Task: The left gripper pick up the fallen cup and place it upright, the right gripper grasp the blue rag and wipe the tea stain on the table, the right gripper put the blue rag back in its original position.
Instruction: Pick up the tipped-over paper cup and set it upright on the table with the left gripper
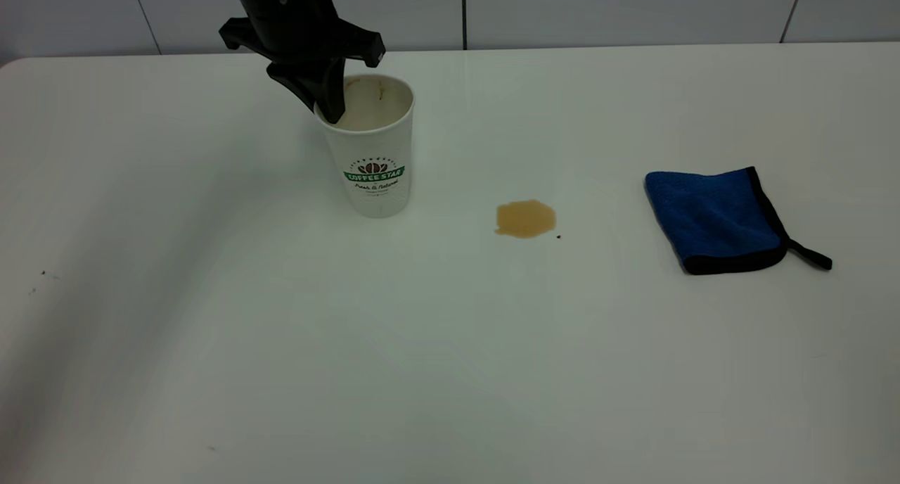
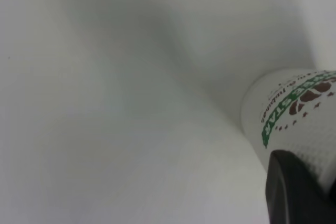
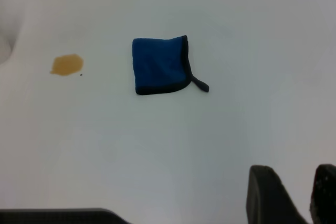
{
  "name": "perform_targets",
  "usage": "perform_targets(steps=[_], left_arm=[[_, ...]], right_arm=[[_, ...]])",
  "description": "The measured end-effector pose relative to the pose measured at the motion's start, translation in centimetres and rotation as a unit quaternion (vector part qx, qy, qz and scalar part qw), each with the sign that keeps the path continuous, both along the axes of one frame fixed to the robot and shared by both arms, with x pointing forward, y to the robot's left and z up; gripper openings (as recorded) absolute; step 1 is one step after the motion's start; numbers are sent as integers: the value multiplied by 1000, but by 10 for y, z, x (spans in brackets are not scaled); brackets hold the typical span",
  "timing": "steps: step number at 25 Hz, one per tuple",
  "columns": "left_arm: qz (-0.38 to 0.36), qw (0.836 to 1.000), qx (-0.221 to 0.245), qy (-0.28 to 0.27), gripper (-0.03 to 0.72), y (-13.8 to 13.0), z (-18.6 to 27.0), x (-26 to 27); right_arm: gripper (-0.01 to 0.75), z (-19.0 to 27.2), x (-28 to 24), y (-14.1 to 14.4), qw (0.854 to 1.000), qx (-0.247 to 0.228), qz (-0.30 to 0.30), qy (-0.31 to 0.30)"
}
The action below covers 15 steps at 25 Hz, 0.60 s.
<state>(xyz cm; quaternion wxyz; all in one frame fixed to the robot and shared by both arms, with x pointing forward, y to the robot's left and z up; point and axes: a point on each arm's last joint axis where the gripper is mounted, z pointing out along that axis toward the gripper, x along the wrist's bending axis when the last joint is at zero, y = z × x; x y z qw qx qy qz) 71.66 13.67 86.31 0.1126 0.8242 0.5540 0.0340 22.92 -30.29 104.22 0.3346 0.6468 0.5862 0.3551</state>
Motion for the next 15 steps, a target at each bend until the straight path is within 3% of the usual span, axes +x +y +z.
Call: perform_targets(steps=[3, 6, 11, 15], left_arm=[[-1, 1000, 2, 2, 37, 0, -2, 0], [-2, 1000, 4, 5, 111, 1, -3, -1], [-1, 1000, 2, -2, 363, 0, 5, 0], [-3, 1000, -7, -29, 529, 0, 40, 1]], right_arm=[[243, 0, 0, 0, 1000, 0, 0, 0], [243, 0, 0, 0, 1000, 0, 0, 0], [243, 0, 0, 0, 1000, 0, 0, 0], [243, 0, 0, 0, 1000, 0, 0, 0]])
